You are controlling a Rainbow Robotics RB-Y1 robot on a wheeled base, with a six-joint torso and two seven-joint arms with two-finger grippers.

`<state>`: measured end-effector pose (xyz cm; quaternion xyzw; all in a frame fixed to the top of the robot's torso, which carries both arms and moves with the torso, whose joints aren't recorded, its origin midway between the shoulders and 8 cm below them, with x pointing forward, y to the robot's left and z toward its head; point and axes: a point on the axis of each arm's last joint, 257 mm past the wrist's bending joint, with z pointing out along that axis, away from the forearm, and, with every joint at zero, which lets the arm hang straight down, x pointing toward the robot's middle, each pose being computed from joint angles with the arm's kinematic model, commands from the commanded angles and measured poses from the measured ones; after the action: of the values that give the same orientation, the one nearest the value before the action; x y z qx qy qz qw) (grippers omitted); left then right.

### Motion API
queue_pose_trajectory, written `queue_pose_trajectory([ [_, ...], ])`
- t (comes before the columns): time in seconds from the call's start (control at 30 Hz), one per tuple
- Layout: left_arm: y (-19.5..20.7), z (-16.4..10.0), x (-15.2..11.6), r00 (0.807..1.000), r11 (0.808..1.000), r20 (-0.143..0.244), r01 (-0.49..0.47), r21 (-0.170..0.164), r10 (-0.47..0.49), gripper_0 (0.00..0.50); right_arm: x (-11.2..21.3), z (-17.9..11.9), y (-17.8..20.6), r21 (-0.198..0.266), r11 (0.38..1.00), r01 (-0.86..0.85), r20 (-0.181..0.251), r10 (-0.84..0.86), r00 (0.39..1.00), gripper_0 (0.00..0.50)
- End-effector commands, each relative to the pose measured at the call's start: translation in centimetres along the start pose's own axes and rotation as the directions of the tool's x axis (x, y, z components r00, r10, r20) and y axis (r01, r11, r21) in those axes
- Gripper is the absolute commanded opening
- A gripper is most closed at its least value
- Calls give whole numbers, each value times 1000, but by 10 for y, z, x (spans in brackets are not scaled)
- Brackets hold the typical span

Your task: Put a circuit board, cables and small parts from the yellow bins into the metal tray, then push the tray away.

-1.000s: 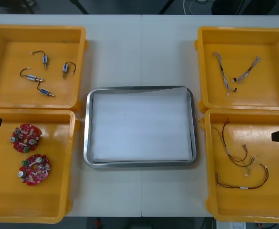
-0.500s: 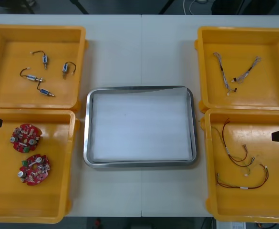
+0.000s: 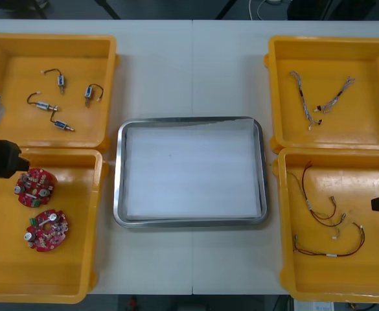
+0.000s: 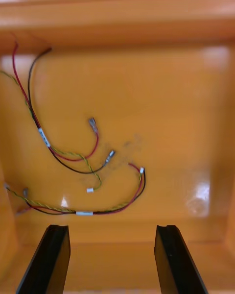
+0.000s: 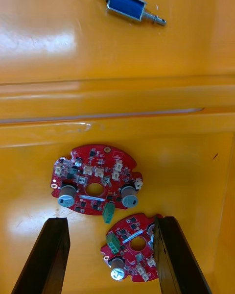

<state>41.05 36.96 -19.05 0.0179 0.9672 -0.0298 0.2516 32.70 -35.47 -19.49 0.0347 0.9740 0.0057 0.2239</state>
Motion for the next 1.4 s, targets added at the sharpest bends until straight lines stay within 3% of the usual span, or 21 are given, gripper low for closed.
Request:
queue_pose_trajectory([
  [0.03, -5, 15, 22, 999, 1000, -37, 0, 13, 0, 500, 35, 1, -17, 41, 995, 86, -75, -83, 994, 500],
  [0.17, -12, 24, 32, 998, 1000, -55, 2, 24, -1, 500, 51, 6, -24, 41, 987, 156, -112, -150, 982, 500],
  [0.4, -20, 37, 40, 998, 999, -55, 10, 36, -8, 500, 54, 16, -25, 29, 952, 306, -83, -302, 950, 500],
  [0.6, -27, 54, 49, 998, 998, -62, 31, 47, -28, 500, 57, 37, -14, 25, 885, 464, -37, -463, 886, 500],
  [0.77, -26, 65, 49, 998, 998, -55, 42, 50, -39, 500, 65, 54, -12, 2, 840, 543, -37, -542, 839, 500],
  [0.97, -25, 75, 54, 997, 998, -60, 43, 46, -40, 500, 68, 76, -7, -37, 744, 667, -23, -668, 744, 500],
  [1.17, -26, 84, 55, 998, 998, -52, 43, 46, -40, 500, 66, 88, -2, -24, 612, 791, 3, -791, 612, 500],
  [1.23, -26, 85, 56, 998, 998, -53, 41, 45, -38, 500, 67, 91, 0, -16, 573, 819, 3, -819, 573, 472],
  [1.4, -26, 87, 59, 998, 998, -58, 40, 42, -37, 500, 76, 99, 4, -35, 539, 842, 0, -842, 539, 469],
])
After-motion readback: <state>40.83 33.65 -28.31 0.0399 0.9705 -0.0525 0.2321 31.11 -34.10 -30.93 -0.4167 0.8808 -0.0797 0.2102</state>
